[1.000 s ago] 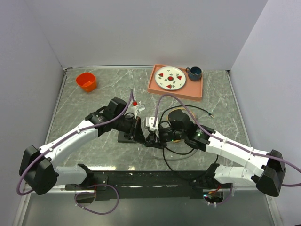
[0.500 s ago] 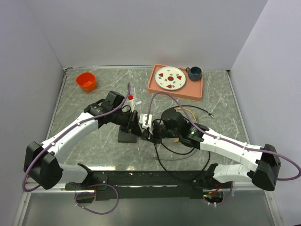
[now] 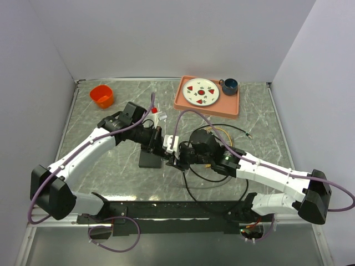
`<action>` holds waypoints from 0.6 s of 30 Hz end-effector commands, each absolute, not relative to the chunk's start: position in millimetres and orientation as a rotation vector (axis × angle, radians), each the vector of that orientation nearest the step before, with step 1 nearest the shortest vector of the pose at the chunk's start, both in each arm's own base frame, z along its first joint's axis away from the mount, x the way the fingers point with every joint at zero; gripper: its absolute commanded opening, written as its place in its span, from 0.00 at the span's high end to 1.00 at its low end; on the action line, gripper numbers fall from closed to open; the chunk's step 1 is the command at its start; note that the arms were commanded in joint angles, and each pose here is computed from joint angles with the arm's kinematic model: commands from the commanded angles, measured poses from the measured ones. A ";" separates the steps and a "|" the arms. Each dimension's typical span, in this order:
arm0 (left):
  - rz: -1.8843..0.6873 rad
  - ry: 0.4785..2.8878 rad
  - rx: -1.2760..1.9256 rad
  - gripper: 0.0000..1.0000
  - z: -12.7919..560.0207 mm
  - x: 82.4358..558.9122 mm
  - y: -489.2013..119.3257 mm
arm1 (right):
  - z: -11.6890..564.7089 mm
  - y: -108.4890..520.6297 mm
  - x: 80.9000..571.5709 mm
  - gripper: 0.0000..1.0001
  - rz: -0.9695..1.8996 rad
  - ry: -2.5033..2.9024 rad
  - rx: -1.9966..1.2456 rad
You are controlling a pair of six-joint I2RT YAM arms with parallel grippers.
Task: Insert the plug into the switch port
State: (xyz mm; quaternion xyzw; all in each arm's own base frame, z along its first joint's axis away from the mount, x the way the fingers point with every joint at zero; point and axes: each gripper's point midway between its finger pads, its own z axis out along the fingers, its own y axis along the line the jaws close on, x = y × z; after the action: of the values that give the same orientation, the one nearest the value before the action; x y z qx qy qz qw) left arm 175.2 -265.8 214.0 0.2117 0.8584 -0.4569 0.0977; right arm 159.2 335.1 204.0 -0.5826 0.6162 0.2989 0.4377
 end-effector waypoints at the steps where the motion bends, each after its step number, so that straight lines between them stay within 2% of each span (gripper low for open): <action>1: -1.427 2.275 0.734 0.99 263.0 186.1 -275.4 | 168.3 325.8 135.4 0.57 0.785 1.682 -1.542; 4: -1.450 2.251 0.761 0.99 269.1 182.1 -275.7 | 164.0 326.5 138.1 0.59 0.757 1.696 -1.541; 5: -1.456 2.244 0.768 0.99 271.3 181.1 -275.7 | 162.7 326.1 138.5 0.65 0.752 1.698 -1.543; 6: -1.460 2.241 0.769 0.99 272.6 180.5 -275.7 | 161.8 325.9 140.2 0.77 0.740 1.701 -1.538; 7: -1.466 2.236 0.770 0.99 274.0 179.2 -275.6 | 161.0 325.7 141.2 0.81 0.728 1.706 -1.535; 8: -1.465 2.231 0.769 0.99 275.3 179.8 -275.5 | 159.7 325.9 140.5 0.92 0.721 1.704 -1.541; 9: -1.473 2.219 0.767 0.99 278.2 180.2 -274.7 | 157.7 323.5 146.6 0.97 0.674 1.716 -1.522; 12: -1.471 2.207 0.730 0.96 281.9 186.6 -271.3 | 155.9 321.5 151.6 1.00 0.618 1.723 -1.496; 14: -1.429 2.210 0.684 0.83 281.0 196.4 -267.1 | 160.2 319.3 154.9 1.00 0.598 1.710 -1.468; 16: -1.381 2.208 0.612 0.53 283.4 209.4 -258.1 | 161.9 315.6 157.4 1.00 0.585 1.708 -1.434; 17: -1.321 2.211 0.557 0.34 281.2 221.2 -252.8 | 169.1 315.5 158.6 1.00 0.588 1.682 -1.411; 18: -1.289 2.194 0.511 0.27 285.1 228.7 -244.3 | 167.9 312.7 159.3 1.00 0.579 1.684 -1.399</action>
State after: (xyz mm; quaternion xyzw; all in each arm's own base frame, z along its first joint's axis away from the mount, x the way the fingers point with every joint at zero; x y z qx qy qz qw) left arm 196.1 -256.3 235.8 0.2000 0.8428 -0.4761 0.1515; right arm 164.5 331.7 182.0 -0.5711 0.6485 0.2510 0.4361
